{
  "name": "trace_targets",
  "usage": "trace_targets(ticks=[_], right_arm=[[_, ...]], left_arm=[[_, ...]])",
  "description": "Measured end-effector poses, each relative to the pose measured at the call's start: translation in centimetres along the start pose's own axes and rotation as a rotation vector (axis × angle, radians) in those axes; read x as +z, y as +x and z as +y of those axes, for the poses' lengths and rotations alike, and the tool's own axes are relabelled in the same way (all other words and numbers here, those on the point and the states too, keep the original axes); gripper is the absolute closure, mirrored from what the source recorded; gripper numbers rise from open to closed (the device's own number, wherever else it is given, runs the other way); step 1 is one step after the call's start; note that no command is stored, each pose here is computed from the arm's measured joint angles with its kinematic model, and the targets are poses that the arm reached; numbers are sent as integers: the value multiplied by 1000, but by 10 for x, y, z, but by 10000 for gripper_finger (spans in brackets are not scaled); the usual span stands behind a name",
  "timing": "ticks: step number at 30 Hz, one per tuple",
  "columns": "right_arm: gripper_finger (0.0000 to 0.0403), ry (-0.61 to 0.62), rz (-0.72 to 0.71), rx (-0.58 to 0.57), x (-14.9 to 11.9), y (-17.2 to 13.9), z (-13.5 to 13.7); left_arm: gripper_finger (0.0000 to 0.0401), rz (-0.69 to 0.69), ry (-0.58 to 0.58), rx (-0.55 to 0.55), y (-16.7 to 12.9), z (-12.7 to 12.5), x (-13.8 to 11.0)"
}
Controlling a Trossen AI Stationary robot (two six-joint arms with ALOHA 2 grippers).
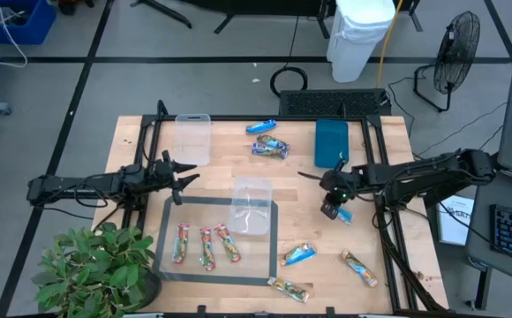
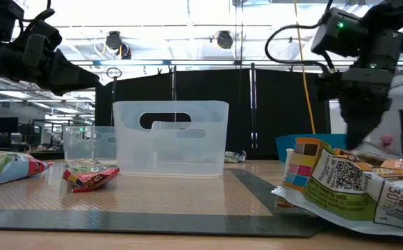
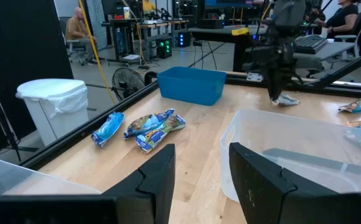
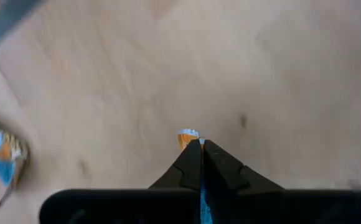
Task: Pick and place Granola Bars by type
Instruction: Put the yellow granola bar into the blue bin
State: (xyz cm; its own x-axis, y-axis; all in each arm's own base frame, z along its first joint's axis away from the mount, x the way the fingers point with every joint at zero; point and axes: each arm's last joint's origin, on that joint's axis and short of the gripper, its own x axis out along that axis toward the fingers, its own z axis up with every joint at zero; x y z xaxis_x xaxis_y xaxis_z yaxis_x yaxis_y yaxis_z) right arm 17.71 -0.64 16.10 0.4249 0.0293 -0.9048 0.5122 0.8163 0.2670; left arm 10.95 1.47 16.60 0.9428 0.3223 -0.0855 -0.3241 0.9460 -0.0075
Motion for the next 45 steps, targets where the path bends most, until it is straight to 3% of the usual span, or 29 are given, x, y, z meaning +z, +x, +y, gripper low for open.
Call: trace_targets(ticks=[21,34,45], right_arm=[[403,-233,-554,40,48,-36,-12],[403,-351,-854,-41,74,-58,-25],[403,-405,-1000,-158,85,-74,-41]], left_arm=[[244,0,0,0,0,0,0],[244,0,0,0,0,0,0],[244,0,0,0,0,0,0]])
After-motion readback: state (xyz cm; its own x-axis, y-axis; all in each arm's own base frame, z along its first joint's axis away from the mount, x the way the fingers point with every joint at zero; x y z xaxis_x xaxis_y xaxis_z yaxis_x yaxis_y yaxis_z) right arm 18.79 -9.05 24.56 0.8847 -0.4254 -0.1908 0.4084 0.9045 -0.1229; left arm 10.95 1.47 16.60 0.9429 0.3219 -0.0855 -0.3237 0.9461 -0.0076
